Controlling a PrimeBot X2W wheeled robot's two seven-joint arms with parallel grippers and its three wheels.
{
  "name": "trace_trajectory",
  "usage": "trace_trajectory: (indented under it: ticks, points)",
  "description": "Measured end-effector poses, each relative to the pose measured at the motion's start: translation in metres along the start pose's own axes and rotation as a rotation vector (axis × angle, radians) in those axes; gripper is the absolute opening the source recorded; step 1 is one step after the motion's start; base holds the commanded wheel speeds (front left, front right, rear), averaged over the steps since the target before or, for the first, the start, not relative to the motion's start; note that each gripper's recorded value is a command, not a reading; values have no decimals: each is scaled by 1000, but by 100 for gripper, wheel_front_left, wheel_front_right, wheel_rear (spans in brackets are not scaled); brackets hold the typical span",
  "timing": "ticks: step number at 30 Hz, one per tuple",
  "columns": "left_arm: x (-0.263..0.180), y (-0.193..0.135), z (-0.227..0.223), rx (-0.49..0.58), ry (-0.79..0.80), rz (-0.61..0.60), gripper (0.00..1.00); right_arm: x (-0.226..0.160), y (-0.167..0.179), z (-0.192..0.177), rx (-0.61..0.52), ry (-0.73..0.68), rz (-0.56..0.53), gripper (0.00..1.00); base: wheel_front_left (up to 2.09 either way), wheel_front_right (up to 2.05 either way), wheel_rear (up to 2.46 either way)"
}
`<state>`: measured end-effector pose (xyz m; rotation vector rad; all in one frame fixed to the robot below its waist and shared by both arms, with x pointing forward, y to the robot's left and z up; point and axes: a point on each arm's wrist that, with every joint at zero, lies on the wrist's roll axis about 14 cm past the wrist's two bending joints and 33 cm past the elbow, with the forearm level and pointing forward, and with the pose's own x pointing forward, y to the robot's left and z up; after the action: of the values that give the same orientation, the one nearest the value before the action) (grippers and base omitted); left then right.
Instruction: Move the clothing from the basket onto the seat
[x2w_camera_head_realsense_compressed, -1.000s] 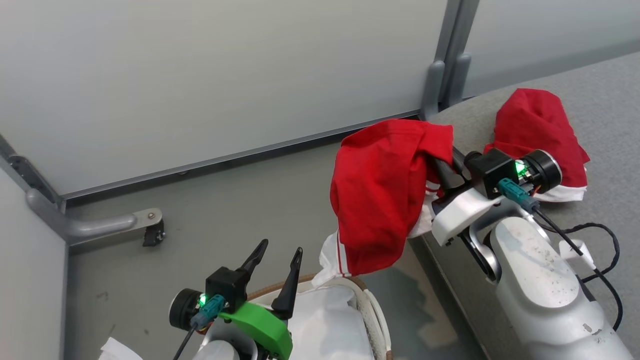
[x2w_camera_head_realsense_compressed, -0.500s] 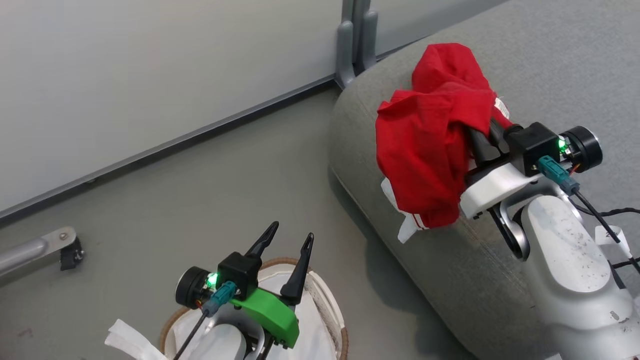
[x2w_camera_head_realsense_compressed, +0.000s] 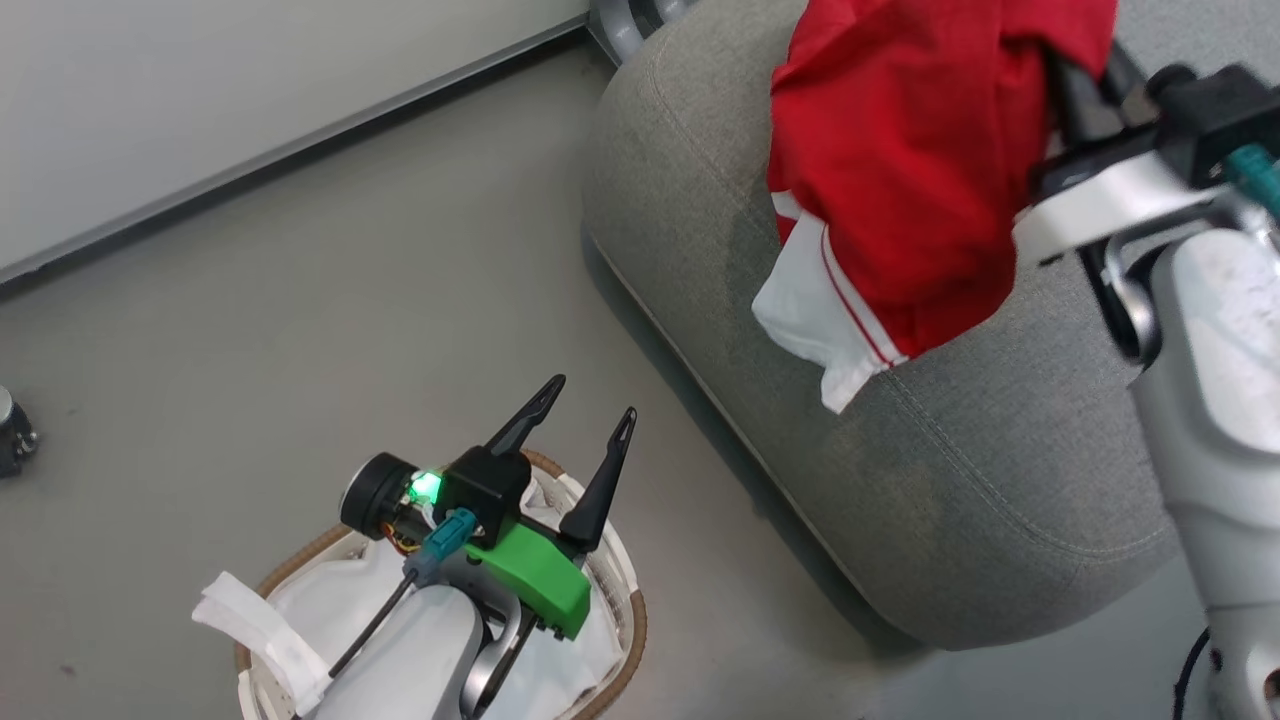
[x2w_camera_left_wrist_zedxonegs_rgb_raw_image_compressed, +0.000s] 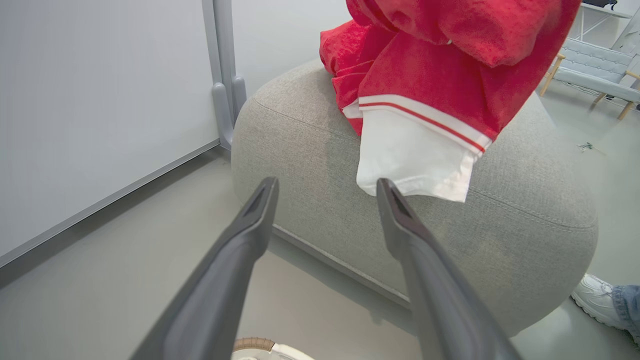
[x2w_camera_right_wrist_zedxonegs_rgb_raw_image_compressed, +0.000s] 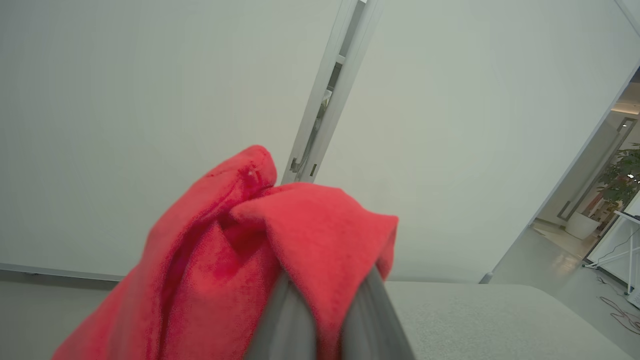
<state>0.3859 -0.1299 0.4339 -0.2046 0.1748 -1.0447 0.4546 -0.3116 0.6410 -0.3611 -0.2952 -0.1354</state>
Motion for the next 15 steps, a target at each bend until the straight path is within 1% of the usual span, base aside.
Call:
trace_trajectory:
  ticks: [4,8,11,13,15]
  points:
    - [5,11,-8,-8,4,-8,100,34,-39,20,-98,-58,-53,0,0,0,0]
    - [8,26,-16,-11,9,1,100,60,-71,23,-120,-74,-122,0,0,0,0]
    - [7,37,-25,-25,19,14,100,73,-91,8,-163,-34,-158,0,0,0,0]
    - [9,45,-29,-29,17,23,100,78,-100,-11,-192,16,-171,0,0,0,0]
    - [10,56,-32,-30,15,40,100,82,-104,-31,-194,59,-183,0,0,0,0]
